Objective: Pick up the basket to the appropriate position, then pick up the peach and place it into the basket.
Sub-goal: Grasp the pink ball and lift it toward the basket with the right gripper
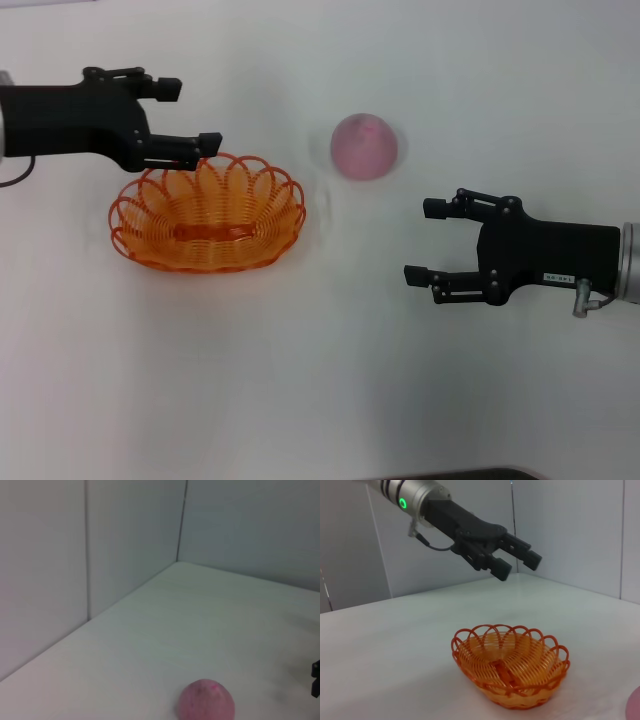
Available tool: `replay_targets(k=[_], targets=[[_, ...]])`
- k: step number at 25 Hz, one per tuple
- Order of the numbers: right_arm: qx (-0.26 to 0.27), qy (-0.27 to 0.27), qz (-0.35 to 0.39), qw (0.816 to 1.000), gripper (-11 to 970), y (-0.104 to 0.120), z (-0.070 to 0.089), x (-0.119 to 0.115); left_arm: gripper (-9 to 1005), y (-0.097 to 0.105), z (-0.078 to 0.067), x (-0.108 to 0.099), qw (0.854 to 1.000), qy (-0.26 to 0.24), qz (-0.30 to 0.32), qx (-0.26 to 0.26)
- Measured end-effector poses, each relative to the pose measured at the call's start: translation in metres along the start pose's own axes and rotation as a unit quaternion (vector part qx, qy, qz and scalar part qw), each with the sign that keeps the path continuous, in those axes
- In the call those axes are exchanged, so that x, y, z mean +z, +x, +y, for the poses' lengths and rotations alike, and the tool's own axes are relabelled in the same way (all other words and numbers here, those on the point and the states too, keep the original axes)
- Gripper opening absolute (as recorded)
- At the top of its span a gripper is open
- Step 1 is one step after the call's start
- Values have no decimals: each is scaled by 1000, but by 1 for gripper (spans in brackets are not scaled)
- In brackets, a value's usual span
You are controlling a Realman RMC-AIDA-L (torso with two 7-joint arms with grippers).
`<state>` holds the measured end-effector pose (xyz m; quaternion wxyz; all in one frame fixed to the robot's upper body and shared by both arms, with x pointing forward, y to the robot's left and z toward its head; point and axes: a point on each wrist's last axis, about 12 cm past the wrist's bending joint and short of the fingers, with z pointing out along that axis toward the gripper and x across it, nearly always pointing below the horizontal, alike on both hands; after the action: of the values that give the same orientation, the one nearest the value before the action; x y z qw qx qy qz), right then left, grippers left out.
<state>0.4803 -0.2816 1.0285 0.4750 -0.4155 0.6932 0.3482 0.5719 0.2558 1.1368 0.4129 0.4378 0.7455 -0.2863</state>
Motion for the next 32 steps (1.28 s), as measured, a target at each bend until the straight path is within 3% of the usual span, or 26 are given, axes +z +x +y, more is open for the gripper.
replay_targets(k=[8, 19, 25, 28, 29, 32], targets=[[-1, 0, 0, 1000, 911, 0, 0, 0, 860, 5, -1, 0, 1000, -4, 4, -7], [-2, 1, -1, 1000, 912, -1, -1, 0, 860, 47, -9, -43, 998, -16, -2, -58], [-1, 4, -2, 1000, 912, -1, -2, -1, 860, 80, -30, -70, 996, -10, -20, -89], [-1, 7, -3, 1000, 911, -1, -3, -2, 860, 92, -40, -74, 995, -12, -23, -93], [-1, 7, -3, 1000, 911, -1, -3, -3, 860, 110, -53, -77, 994, -22, -20, -102], [-2, 11, -2, 1000, 911, -1, -3, -5, 859, 123, -62, -78, 993, -31, -20, -108]])
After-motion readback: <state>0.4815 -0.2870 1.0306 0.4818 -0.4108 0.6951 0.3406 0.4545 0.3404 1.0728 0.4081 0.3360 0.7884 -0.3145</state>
